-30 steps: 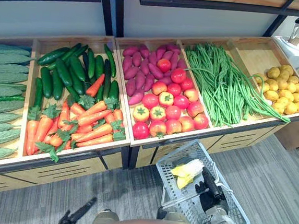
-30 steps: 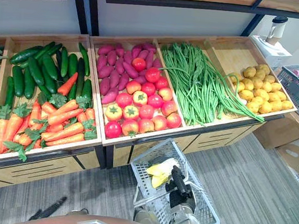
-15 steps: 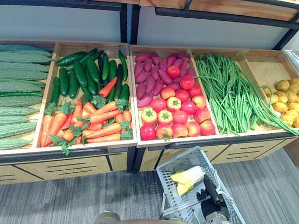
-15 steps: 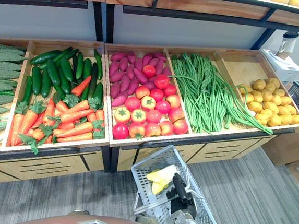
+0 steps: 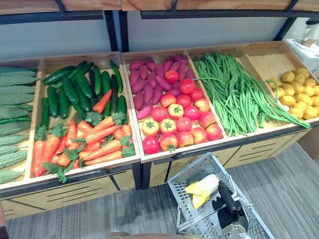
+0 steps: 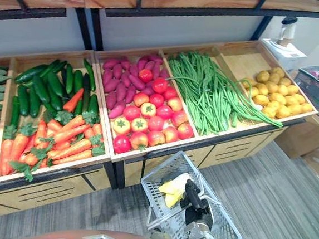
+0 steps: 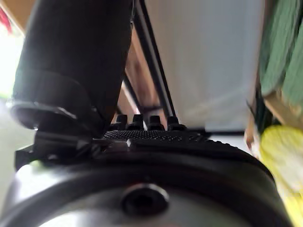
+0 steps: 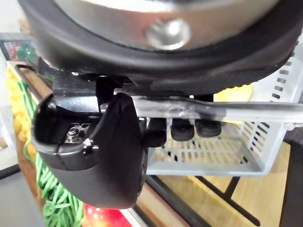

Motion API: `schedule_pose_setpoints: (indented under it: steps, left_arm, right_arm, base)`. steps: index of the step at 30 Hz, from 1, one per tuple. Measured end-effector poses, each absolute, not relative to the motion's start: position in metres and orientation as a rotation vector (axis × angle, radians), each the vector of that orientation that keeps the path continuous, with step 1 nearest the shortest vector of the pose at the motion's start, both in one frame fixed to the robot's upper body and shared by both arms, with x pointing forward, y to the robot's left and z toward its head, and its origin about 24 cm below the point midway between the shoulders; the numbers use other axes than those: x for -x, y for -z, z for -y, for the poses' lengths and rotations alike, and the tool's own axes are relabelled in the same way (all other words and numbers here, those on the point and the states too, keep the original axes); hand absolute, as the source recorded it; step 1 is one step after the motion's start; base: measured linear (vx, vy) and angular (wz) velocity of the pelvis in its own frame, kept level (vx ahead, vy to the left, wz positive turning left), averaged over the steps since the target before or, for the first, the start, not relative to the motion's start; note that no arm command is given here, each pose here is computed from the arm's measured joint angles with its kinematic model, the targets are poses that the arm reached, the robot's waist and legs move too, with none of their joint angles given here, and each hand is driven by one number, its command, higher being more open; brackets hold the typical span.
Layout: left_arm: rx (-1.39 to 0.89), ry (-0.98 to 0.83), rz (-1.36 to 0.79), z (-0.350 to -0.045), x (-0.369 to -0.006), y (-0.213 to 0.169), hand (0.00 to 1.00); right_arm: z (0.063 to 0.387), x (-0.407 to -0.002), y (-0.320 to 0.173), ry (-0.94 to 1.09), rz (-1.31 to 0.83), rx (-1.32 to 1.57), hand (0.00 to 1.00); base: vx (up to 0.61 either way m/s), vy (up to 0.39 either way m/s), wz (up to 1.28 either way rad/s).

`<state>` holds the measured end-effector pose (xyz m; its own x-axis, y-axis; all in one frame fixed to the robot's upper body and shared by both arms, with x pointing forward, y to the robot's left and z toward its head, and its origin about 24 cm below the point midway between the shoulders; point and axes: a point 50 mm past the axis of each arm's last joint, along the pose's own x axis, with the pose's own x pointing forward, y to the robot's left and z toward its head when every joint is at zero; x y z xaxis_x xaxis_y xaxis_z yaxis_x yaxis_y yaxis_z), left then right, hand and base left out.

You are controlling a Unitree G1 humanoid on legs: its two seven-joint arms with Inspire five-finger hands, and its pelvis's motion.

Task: Pick vegetable in the basket

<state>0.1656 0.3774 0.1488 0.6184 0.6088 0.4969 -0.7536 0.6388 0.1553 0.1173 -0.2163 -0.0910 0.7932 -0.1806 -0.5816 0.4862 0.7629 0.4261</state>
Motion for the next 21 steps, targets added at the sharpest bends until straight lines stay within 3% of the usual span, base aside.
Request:
schedule_pose_setpoints:
  steps: [3,8,21]
  left_arm:
    - [-0.451,-0.589,0.432,-0.362,-0.191,-0.165,1.0]
    - [-0.525,-0.394,0.417,-0.343,-0.211,-0.171,1.0]
    - [-0.672,-0.074,0.084,-0.307,-0.233,-0.106,1.0]
  right_arm:
    - [0.22,-0.121,0.086,0.352,-0.529,-0.56,0.0]
    - [0.217,-0.122,0.086,0.32,-0.53,-0.555,0.0]
    - [0.208,-0.12,0.089,0.271,-0.55,-0.539,0.0]
  base:
    - [0.03,0.027,-0.19]
    - [0.02,0.018,-0.11]
    - [-0.01,0.014,-0.06]
